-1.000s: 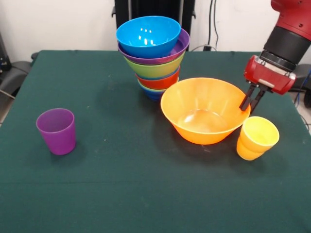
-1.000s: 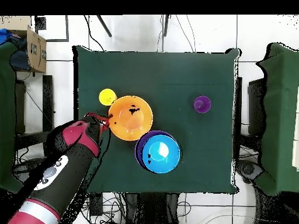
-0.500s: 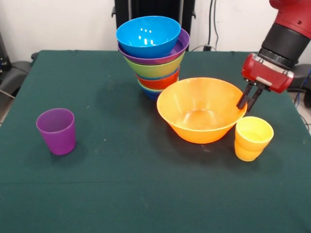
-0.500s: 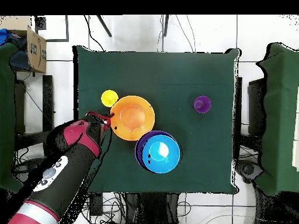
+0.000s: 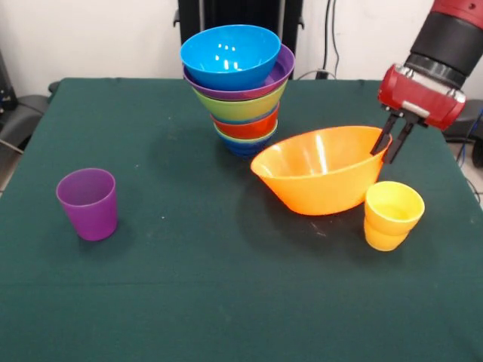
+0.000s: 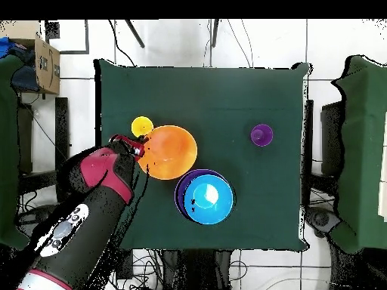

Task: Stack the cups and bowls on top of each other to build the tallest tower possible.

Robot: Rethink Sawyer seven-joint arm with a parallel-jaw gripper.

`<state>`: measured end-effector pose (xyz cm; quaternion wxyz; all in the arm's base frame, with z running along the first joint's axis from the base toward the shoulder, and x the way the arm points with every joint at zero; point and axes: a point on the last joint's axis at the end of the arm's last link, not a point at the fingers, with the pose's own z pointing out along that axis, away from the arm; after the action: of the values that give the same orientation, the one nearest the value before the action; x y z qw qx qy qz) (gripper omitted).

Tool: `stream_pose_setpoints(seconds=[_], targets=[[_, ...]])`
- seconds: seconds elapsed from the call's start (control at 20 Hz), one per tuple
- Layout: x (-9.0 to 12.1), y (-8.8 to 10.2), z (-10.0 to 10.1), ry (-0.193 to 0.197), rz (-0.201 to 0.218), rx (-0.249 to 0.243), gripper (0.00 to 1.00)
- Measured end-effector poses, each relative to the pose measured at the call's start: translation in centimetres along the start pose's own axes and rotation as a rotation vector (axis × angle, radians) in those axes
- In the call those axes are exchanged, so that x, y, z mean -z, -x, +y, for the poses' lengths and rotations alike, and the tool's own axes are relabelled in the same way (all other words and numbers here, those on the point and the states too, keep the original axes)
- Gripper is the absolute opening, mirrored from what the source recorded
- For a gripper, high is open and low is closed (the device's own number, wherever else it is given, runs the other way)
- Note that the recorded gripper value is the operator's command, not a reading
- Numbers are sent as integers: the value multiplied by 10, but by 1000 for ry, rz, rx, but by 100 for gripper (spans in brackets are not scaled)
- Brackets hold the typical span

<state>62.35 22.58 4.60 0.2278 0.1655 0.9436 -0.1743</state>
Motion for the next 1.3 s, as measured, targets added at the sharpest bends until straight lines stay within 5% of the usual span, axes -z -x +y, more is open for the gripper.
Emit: stream_pose_setpoints(seconds=[0.5, 1.3], targets=[[28, 41, -10, 25, -43, -54, 0], [72, 113, -59, 21, -22, -182, 0]])
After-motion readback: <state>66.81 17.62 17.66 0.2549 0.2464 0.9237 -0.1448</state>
